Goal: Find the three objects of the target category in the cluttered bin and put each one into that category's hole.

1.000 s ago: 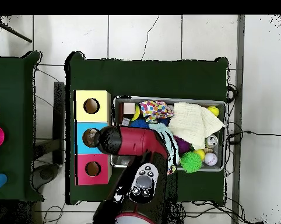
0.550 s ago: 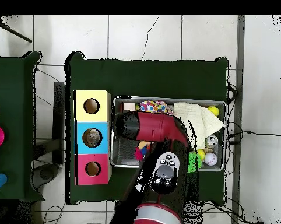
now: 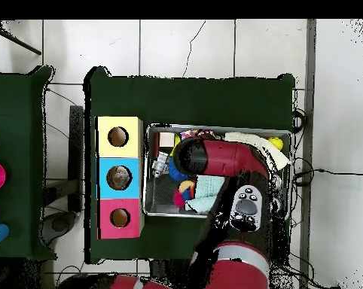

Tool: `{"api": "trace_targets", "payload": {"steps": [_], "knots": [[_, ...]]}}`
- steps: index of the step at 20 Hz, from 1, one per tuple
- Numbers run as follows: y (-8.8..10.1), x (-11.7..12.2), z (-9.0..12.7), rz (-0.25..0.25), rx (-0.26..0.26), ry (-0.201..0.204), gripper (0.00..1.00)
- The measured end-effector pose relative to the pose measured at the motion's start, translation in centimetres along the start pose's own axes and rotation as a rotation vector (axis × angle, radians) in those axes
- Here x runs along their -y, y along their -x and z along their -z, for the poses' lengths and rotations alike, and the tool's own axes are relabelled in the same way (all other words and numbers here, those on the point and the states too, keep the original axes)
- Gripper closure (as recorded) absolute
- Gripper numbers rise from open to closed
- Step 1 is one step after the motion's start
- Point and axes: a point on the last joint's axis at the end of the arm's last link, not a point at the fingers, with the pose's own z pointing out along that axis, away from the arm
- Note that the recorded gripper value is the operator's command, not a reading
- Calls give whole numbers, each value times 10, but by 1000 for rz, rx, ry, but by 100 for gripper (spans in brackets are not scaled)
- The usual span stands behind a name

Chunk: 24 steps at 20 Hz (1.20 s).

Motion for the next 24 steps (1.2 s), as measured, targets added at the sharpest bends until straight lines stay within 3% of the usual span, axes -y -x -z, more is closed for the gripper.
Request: {"api": "trace_targets", "payload": {"steps": [5, 10, 20, 24], "knots": [[-5, 10, -32, -21, -32, 38, 0], [-17, 6, -50, -17, -67, 63, 0], [-13, -2, -54, -30, -68, 97, 0], [-5, 3, -59, -90, -102, 147, 0]]}}
